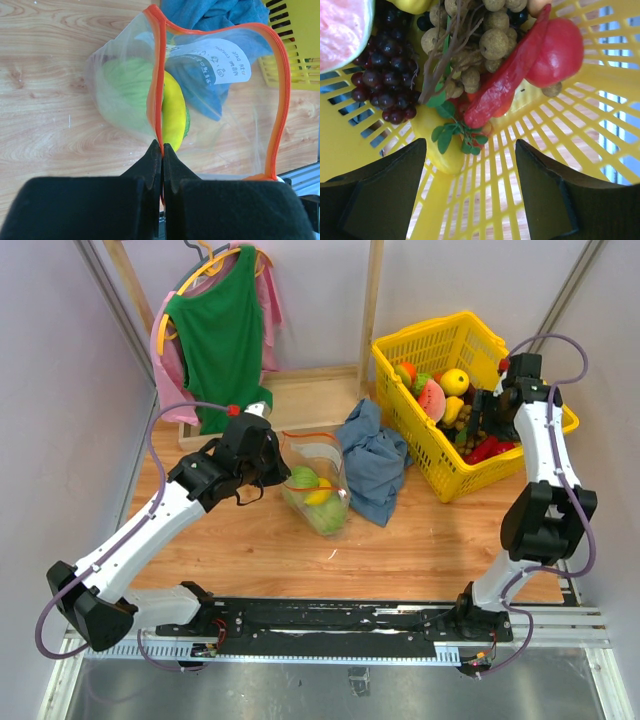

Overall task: Place the food in the zip-top bag and seal the zipper
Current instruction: Pick up the fake vegetable from the bin.

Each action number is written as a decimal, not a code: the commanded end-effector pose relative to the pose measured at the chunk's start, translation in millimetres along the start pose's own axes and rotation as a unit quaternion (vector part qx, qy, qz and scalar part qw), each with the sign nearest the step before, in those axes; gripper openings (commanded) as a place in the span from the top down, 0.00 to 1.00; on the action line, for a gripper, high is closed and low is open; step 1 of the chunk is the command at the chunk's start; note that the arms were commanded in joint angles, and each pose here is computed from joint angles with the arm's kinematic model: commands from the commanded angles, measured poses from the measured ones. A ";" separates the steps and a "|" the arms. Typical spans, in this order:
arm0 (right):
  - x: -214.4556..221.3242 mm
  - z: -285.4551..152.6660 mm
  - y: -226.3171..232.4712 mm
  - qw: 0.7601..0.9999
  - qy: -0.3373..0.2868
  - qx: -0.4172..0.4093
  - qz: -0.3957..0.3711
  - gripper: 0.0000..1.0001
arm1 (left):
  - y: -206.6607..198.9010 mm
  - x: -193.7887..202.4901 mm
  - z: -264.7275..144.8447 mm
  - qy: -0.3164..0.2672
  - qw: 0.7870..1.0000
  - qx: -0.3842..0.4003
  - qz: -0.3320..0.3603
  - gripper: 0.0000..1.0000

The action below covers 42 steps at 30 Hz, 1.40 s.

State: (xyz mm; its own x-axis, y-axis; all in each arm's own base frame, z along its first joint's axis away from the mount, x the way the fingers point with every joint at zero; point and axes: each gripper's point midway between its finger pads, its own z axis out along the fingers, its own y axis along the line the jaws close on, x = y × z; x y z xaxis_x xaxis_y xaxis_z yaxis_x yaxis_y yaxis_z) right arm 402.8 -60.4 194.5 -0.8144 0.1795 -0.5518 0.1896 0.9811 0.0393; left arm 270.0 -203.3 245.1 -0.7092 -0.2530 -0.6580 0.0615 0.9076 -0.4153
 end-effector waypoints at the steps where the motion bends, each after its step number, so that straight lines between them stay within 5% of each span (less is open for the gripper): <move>1: -1.2 26.2 -15.6 0.999 0.003 0.020 0.045 0.28 | -5.4 -12.0 -6.3 -0.025 1.000 0.018 0.001 1.00; 19: 20.9 103.4 -19.9 0.997 0.043 -0.019 0.068 0.35 | -6.4 -7.3 4.4 -0.014 1.000 0.017 0.002 1.00; 36: 13.1 53.3 -5.6 0.997 -0.029 -0.059 0.044 0.88 | -9.5 -4.2 8.1 -0.005 1.000 0.023 -0.006 1.00; 42: 3.5 20.1 -8.4 0.996 -0.071 -0.046 0.038 0.95 | -10.6 -4.4 7.7 -0.004 1.000 0.024 -0.006 1.00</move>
State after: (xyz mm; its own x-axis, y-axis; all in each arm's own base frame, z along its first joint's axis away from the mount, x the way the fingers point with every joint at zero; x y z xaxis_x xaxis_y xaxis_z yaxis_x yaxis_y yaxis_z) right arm 415.4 -61.2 147.1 -0.7636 0.2659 -0.5884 0.1922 0.9636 0.1860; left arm 272.5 -210.4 243.2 -0.7138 -0.2494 -0.6545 0.0801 0.8992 -0.4301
